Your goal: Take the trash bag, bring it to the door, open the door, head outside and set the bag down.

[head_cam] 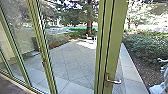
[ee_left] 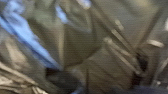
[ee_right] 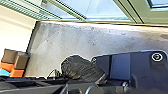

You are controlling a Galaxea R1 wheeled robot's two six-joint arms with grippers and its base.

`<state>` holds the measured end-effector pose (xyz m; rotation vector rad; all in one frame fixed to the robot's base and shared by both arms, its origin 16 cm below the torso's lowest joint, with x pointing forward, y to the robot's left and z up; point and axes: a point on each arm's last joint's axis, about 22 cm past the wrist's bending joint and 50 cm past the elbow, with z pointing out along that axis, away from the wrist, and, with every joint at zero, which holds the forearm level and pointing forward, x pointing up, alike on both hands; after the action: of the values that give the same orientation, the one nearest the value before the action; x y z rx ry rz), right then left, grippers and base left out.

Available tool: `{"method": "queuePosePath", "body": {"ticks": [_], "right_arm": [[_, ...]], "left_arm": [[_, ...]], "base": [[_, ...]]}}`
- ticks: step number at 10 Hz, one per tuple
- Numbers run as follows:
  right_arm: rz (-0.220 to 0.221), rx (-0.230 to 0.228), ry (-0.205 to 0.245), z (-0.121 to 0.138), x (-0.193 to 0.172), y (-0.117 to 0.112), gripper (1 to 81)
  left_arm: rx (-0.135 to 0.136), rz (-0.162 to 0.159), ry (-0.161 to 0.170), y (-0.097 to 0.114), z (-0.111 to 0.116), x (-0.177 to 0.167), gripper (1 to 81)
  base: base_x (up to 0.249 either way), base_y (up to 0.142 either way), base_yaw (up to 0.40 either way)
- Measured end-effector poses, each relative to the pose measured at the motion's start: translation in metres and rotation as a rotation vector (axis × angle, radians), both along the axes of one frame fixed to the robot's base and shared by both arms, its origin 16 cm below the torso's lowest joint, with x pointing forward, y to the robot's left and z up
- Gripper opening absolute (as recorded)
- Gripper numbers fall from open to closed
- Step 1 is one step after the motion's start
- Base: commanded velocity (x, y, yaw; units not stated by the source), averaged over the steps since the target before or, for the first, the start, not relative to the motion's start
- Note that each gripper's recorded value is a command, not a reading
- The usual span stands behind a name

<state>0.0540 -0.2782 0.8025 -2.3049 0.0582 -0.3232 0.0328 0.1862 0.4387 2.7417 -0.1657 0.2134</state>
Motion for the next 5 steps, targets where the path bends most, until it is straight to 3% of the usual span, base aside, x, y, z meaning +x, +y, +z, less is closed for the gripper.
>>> {"method": "queuePosePath", "body": {"ticks": [3, 5], "right_arm": [[-0.019, -0.006, -0.018, 0.030, 0.038, -0.011, 81.1], [-0.038, 0.012, 0.007, 0.043, 0.052, -0.010, 81.1]], "left_arm": [[0.000, 0.000, 0.000, 0.000, 0.000, 0.000, 1.0], [0.002, 0.000, 0.000, 0.000, 0.000, 0.001, 1.0]], "base": [[0.000, 0.000, 0.000], [0.000, 0.000, 0.000]]}}
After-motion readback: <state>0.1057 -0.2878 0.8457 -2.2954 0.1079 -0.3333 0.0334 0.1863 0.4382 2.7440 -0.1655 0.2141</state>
